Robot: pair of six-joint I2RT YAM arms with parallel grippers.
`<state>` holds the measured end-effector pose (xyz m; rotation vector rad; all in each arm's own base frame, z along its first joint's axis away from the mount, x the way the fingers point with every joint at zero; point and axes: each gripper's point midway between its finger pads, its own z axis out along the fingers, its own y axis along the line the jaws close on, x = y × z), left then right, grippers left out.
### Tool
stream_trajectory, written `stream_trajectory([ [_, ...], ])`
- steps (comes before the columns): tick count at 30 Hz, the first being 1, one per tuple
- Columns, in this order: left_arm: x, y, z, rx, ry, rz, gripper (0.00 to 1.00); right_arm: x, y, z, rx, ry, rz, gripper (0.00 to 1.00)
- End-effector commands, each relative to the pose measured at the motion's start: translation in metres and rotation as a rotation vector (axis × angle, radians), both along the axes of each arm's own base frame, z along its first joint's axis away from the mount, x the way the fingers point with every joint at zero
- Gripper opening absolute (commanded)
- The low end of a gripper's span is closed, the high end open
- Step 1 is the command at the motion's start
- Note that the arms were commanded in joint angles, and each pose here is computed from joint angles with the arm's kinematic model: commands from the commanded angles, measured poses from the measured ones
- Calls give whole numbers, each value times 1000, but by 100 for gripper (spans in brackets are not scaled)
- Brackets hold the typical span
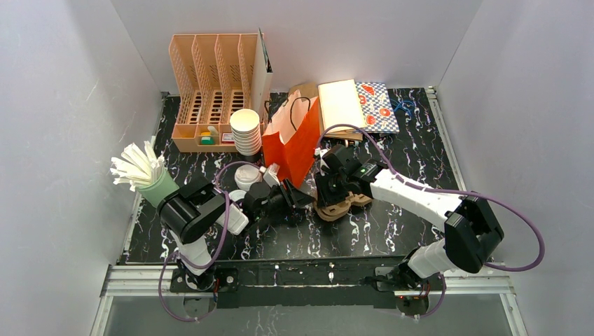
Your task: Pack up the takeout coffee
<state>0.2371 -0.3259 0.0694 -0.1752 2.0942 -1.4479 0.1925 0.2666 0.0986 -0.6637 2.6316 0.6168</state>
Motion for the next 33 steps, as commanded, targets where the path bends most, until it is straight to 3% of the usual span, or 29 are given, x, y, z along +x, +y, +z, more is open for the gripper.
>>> stream_trajectory([
  [1, 1, 9, -29, 82, 39, 26, 35, 3, 16, 27, 99, -47, 23, 26],
  [17, 1, 7, -25, 106, 9, 4, 25, 12, 8, 56, 99, -124, -22, 31],
  [25, 3, 0, -14, 102, -9, -23, 20, 7, 8, 47, 99, -101, -10, 31],
  [33, 1, -7, -8, 93, -5, -45, 43, 5, 12, 39, 113, -88, 5, 30],
])
